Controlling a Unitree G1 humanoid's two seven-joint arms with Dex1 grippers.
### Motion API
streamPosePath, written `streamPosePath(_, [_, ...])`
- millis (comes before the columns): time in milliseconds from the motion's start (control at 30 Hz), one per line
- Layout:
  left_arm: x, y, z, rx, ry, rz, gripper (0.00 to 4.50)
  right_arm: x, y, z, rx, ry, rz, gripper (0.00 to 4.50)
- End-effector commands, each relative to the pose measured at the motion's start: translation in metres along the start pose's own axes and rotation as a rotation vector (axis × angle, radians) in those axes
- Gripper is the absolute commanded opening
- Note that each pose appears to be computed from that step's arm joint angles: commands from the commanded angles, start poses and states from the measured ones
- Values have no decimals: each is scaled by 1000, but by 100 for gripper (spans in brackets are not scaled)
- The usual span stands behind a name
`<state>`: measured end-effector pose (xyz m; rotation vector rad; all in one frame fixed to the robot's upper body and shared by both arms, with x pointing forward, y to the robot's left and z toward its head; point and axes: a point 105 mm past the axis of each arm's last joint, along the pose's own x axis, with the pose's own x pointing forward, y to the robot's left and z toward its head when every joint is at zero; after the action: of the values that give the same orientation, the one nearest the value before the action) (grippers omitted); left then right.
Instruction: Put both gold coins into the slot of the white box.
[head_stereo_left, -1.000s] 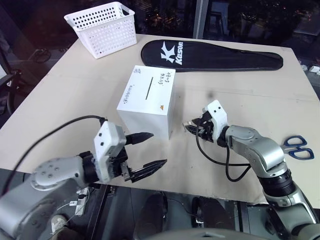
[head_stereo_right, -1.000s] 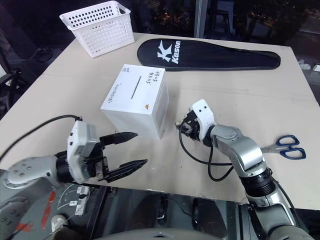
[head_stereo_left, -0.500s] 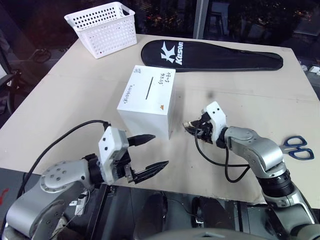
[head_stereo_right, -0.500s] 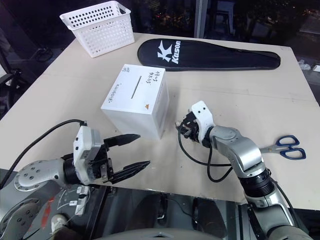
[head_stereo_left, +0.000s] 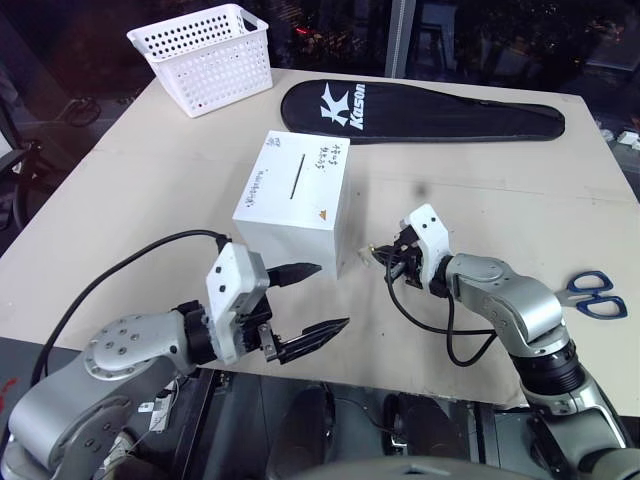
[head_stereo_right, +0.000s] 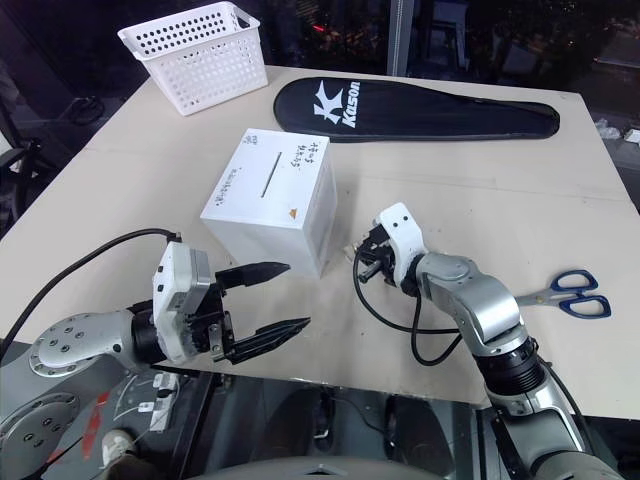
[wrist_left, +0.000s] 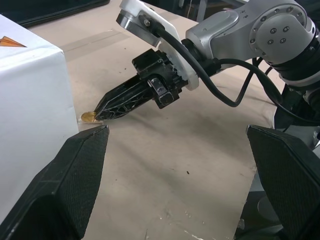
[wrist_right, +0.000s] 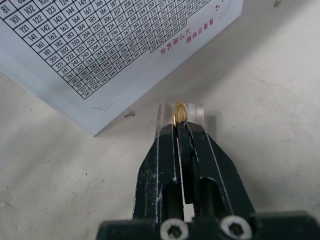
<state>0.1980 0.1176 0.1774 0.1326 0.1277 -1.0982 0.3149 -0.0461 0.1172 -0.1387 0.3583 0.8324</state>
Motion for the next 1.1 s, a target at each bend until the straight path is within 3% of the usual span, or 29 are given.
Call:
streamPosePath(33, [-4, 1, 4, 31, -12, 4, 450, -1, 3, 10, -22, -36, 7, 6])
streamPosePath(333, [-8, -3, -2, 15, -13, 0, 450, -1, 5, 12, -15, -43, 8, 6])
streamPosePath(700, [-7, -29, 9, 26, -35, -21, 450, -5, 2, 15, -12, -55, -5, 6])
streamPosePath(1100, [-11, -29, 14, 27, -44, -12, 450, -6, 0, 18, -9, -66, -11, 6])
